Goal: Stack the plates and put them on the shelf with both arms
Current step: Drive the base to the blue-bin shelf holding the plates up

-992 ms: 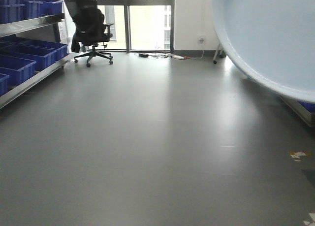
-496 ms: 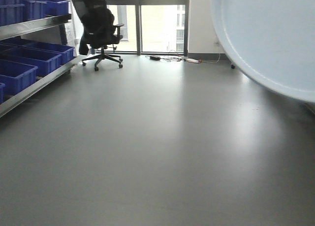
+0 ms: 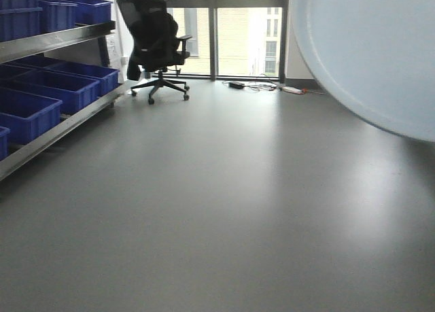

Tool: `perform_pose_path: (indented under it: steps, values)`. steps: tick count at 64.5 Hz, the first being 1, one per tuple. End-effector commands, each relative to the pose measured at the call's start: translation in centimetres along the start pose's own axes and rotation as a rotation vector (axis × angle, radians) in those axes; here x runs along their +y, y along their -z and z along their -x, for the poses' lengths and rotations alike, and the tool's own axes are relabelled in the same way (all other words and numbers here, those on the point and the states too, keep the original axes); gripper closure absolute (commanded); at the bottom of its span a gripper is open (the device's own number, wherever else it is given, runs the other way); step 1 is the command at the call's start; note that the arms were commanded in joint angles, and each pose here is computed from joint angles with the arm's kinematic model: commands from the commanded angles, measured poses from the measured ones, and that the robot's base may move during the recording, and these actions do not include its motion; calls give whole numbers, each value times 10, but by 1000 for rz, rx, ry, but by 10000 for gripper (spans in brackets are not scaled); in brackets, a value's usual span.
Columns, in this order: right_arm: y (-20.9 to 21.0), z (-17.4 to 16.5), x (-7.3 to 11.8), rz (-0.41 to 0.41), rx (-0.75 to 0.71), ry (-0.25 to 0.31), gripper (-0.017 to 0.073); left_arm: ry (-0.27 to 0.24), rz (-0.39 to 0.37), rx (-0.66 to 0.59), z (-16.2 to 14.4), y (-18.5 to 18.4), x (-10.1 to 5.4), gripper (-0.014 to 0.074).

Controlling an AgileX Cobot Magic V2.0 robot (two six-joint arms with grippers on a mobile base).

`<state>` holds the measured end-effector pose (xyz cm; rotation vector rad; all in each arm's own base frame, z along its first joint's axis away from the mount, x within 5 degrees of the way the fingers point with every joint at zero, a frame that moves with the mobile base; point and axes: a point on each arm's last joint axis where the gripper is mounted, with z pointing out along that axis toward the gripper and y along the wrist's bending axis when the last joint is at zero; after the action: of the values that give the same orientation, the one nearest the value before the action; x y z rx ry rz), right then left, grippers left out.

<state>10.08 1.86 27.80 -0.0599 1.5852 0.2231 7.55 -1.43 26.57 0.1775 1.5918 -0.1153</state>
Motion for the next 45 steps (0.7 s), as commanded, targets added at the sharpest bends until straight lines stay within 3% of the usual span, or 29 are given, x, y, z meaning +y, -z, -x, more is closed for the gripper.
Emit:
perform_pose_path:
  steps: [1, 45]
  values:
    - [1, 20, 0, -12, -133, 1, 503, 3, 13, -99, 17, 0, 2, 512]
    - [1, 20, 0, -12, -133, 1, 503, 3, 13, -99, 17, 0, 2, 512]
